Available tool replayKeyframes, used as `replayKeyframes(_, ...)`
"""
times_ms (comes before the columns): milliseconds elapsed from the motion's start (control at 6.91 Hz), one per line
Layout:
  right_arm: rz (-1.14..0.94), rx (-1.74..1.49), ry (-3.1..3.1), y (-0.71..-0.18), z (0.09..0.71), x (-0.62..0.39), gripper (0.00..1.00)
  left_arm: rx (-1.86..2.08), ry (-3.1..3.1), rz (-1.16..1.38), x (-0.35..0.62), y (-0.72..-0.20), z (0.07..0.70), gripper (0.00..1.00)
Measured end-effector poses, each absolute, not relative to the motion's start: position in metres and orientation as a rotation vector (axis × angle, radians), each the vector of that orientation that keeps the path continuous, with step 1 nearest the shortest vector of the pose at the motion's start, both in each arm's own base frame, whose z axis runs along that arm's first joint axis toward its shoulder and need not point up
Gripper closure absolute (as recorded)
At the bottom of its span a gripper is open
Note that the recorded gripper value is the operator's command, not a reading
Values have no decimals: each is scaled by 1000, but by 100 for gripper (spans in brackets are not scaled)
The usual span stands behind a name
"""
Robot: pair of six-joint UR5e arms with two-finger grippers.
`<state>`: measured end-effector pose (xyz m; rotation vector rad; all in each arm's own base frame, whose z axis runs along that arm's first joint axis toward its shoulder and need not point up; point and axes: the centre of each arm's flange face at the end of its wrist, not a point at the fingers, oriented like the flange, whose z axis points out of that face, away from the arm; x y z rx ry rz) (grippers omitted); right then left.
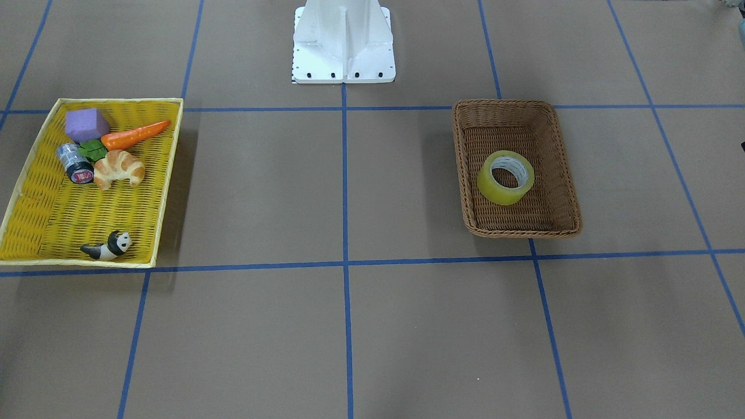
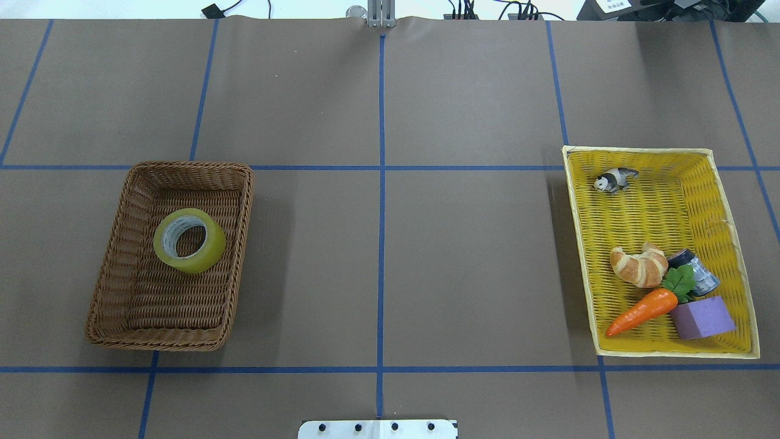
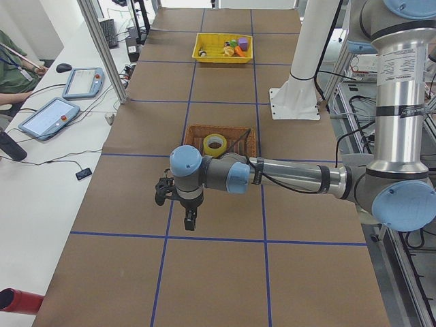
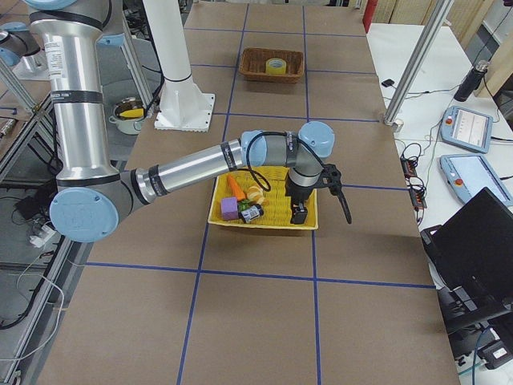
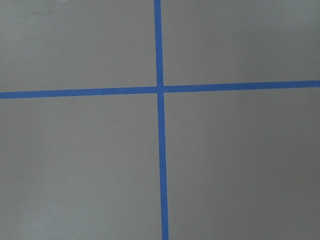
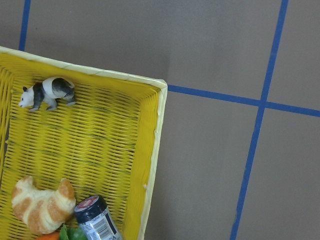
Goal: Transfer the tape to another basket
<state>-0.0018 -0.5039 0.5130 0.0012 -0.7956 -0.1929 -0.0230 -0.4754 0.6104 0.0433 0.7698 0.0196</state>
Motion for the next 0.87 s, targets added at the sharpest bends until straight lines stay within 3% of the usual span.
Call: replayKeyframes(868,-199,-11,-808,-510,523,-8,0,58,771,23,-22,-481,620,2)
